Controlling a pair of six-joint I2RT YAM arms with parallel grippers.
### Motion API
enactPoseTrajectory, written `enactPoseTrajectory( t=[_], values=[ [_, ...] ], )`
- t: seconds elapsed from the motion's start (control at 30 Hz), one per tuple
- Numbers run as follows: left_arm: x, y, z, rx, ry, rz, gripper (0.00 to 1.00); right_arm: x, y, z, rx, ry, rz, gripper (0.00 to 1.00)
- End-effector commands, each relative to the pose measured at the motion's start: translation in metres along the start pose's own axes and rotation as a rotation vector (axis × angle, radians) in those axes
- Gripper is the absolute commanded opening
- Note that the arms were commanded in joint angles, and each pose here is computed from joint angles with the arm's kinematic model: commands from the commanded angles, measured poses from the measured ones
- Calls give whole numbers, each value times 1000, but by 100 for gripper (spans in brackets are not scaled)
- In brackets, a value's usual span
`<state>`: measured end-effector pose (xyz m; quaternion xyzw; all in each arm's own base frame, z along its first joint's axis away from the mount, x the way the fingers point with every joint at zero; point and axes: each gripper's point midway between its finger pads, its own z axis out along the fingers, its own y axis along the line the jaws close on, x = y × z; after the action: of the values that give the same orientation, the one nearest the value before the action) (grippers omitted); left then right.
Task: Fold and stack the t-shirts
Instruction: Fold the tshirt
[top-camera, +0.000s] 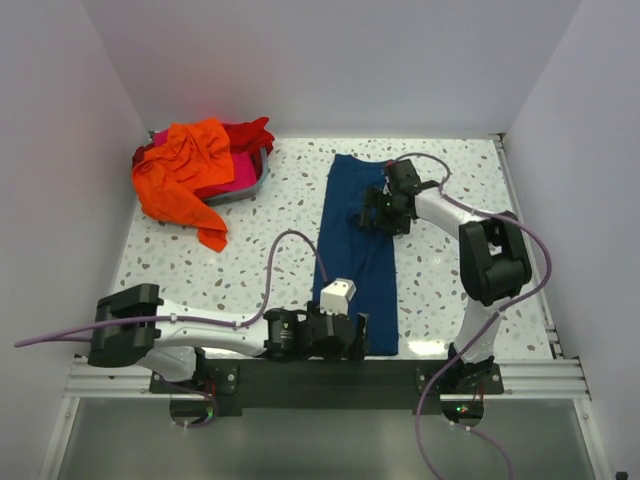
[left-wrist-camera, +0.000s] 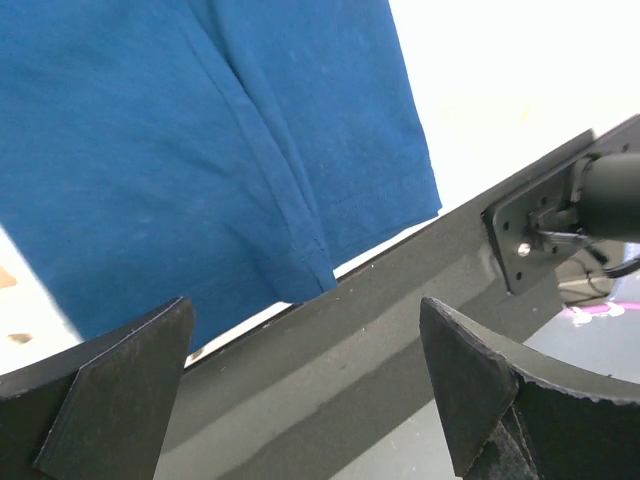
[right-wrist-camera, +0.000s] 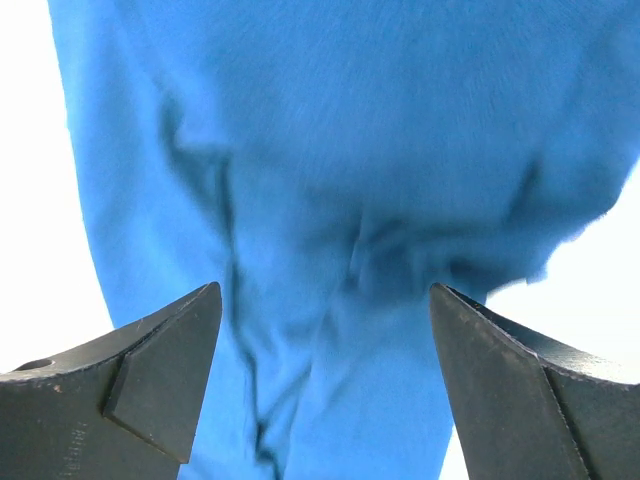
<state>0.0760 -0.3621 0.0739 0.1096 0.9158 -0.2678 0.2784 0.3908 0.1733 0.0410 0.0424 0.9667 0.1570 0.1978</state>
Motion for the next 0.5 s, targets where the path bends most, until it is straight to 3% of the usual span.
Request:
enactPoseTrajectory(
  t=[0.0, 0.03, 0.17, 0.47],
  values=[
    [-24, 12, -21, -44, -91, -2, 100, -12, 17, -68, -50, -120, -37, 88],
    [-21, 21, -24, -68, -86, -11, 100, -16, 21, -98, -62, -189, -40, 88],
    [-6, 54, -31, -118, -63, -41, 100, 24, 7, -149, -43, -246, 11, 88],
    [19, 95, -31, -197, -21, -56, 100, 172, -43, -167, 1, -146, 174, 82]
  ],
)
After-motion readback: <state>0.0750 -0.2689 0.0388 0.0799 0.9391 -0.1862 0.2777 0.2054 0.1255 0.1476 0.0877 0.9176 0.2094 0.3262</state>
